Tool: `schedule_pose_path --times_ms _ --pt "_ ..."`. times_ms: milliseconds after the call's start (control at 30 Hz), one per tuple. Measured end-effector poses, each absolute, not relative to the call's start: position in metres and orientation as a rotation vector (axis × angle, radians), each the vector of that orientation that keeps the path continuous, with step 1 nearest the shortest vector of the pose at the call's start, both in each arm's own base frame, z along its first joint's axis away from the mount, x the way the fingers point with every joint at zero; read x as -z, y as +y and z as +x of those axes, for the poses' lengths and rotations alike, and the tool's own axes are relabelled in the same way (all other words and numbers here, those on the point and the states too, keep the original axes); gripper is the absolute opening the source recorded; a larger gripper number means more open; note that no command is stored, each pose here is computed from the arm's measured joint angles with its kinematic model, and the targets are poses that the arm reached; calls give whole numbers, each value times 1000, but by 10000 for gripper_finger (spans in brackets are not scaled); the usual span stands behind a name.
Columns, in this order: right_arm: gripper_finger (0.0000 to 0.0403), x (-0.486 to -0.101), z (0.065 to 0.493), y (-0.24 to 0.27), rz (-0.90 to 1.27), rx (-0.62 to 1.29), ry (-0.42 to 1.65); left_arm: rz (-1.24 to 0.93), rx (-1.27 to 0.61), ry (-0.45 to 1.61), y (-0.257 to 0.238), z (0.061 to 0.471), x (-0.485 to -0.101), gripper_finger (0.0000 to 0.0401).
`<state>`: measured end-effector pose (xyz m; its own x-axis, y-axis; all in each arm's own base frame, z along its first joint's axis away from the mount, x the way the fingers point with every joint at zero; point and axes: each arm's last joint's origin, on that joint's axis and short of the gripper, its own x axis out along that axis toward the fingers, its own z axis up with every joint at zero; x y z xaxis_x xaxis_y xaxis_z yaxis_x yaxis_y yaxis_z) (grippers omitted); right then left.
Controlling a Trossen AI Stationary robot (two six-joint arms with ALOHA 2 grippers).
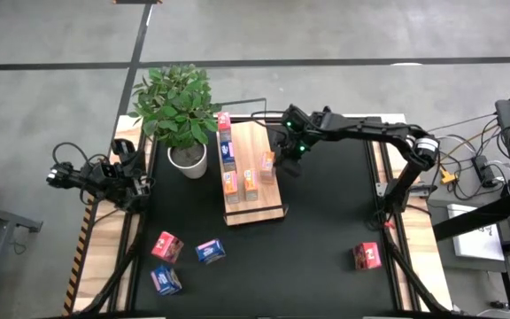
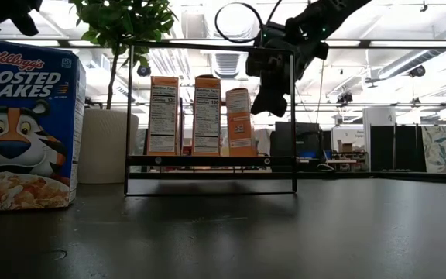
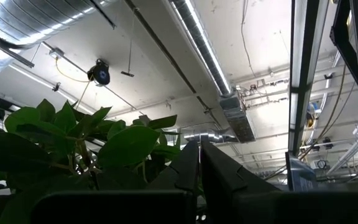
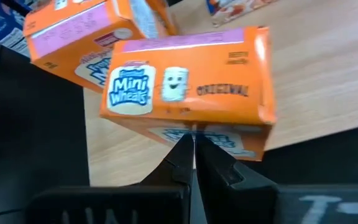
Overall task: Stack cereal on shelf
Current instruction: Put the orange cereal box on the shelf aligned with the other orange cereal boxes
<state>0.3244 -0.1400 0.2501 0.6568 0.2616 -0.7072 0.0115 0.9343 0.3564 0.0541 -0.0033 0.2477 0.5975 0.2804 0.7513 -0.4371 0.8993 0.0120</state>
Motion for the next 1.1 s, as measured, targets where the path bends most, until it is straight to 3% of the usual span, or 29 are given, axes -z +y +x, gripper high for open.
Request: schedule_pose_path --times_ms 333,500,767,1100 --pt "9 -247 314 -155 203 47 939 203 -420 -832 -3 54 -248 0" --pt "9 -253 312 -176 114 87 849 203 -420 -832 -3 54 -248 0" --pt "9 -256 321 -193 108 -152 587 203 -420 -832 -3 54 -248 0" --pt "9 -238 334 -191 189 -300 559 203 -422 -831 -3 54 -248 0"
